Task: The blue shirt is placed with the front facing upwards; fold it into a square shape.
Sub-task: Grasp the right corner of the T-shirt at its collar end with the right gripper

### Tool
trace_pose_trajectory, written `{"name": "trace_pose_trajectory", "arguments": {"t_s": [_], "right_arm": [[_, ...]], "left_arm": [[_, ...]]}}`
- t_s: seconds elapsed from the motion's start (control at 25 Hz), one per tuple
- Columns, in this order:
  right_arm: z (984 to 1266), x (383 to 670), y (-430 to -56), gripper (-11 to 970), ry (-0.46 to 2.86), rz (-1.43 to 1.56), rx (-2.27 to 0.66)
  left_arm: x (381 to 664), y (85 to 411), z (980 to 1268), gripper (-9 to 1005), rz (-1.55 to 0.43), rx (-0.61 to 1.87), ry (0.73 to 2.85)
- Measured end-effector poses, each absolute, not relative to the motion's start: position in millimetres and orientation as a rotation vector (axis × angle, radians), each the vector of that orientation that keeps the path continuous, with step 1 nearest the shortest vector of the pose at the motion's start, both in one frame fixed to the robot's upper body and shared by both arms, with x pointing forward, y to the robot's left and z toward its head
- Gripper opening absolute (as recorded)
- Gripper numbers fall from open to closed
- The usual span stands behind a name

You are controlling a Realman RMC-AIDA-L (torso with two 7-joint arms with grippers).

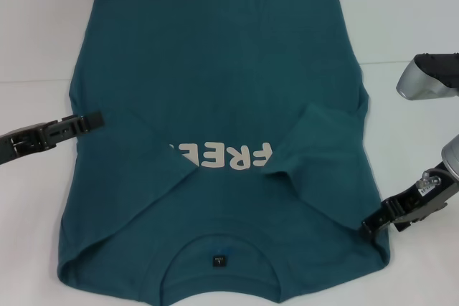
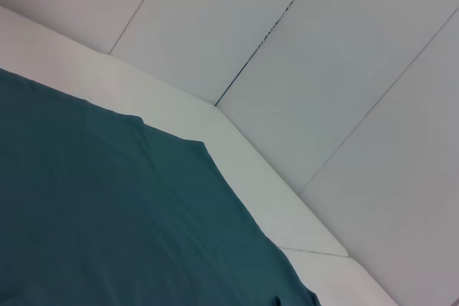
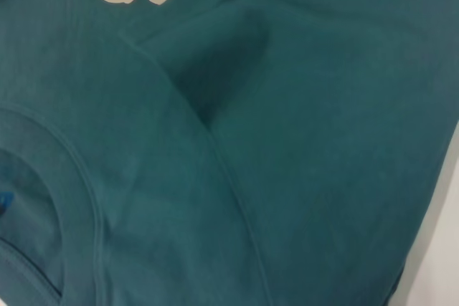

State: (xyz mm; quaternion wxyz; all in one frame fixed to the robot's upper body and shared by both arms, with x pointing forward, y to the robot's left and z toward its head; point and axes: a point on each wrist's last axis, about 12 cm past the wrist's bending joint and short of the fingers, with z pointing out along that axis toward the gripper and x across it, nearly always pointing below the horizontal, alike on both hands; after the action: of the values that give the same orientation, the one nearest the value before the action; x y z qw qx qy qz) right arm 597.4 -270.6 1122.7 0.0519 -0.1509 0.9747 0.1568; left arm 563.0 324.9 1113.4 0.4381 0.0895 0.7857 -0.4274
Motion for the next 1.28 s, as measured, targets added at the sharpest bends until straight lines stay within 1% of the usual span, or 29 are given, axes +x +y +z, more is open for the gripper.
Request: {"name": "trace_pose_trajectory", "arguments": {"t_s": [0.24, 0.36, 0.56, 0.8, 1.24, 1.28], "right_arm": [[1120.7, 596.9, -270.0, 838, 2.970, 0.479, -0.458], [1120.6, 597.0, -269.4, 759, 2.970, 0.480, -0.459], [1119.9, 596.8, -265.3, 768, 2.971, 0.480, -0.476], [1118.0, 597.1, -259.6, 744, 2.985, 0.488, -0.493], [1120.0, 599.9, -260.4, 506, 2.997, 0.415, -0.492], [1120.5, 600.2, -261.0, 459, 2.997, 0.412, -0.491]], "left_arm": [[562.9, 324.8, 1113.3, 778, -1.064, 0.221, 1.952], [563.0, 324.8, 1113.4, 778, -1.064, 0.220, 1.951], [563.8, 325.5, 1112.7, 778, -1.054, 0.214, 1.953], [563.8, 325.6, 1112.6, 778, -1.053, 0.213, 1.953], [564.5, 325.8, 1111.5, 777, -1.047, 0.203, 1.954], [564.4, 325.6, 1111.1, 777, -1.049, 0.201, 1.955]]}}
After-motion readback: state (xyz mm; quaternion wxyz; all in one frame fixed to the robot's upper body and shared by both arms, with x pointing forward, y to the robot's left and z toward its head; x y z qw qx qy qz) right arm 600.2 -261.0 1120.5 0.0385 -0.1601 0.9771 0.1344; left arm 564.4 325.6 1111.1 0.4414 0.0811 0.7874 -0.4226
